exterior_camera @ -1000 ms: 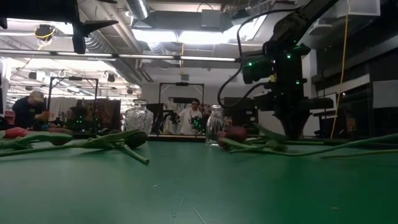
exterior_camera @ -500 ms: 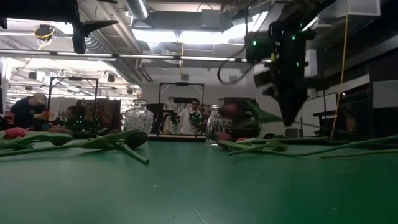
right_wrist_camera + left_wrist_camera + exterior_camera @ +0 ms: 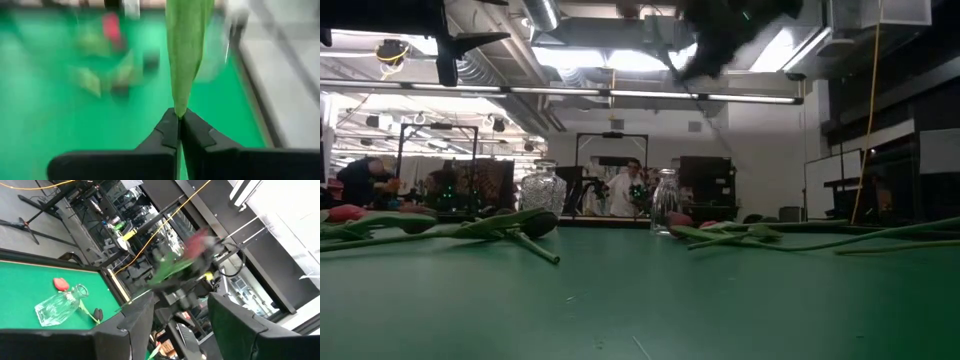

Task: Sort flowers into vase by color
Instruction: Put the right dark red tulip into the top left transparent vase

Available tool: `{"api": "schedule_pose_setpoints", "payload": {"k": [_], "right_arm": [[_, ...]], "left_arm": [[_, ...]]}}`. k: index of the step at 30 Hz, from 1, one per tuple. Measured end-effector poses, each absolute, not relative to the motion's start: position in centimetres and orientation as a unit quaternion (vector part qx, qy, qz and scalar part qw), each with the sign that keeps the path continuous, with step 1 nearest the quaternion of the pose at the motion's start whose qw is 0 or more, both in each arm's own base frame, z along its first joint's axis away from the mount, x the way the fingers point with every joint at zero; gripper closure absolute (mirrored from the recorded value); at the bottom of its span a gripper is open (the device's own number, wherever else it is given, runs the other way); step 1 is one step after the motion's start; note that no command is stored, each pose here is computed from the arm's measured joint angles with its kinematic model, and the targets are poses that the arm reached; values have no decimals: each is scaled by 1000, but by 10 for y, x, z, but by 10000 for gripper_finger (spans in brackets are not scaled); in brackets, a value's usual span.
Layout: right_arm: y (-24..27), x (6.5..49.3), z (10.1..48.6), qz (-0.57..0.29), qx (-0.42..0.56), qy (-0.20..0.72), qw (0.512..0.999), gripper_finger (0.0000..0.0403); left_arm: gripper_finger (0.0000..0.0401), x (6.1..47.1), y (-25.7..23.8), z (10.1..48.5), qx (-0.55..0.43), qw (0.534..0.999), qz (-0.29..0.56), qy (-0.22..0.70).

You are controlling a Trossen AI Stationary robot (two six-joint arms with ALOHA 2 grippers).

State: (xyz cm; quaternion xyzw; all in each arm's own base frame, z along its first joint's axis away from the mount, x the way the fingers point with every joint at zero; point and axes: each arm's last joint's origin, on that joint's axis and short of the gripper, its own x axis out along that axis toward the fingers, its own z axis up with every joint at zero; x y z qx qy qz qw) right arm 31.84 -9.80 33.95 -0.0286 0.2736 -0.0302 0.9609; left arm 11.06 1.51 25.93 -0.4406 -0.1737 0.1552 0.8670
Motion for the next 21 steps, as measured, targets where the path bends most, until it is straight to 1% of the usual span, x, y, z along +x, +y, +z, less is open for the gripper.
{"api": "schedule_pose_setpoints", "payload": {"k": [4,7,9,15,21], "right_arm": [[-107,332,364,-50,-44,128,990,399],[-120,340,375,-73,-36,33,996,398],[-128,347,375,-77,-22,-13,997,400],[-149,373,354,-78,24,-93,992,399],[-166,409,338,-72,46,-103,991,400]], "left_arm": [[218,111,15,259,-440,867,155,-174],[218,111,15,259,-440,867,155,-174],[218,111,15,259,-440,867,155,-174],[218,111,15,259,-440,867,154,-173],[218,111,15,259,-440,868,153,-173]]}}
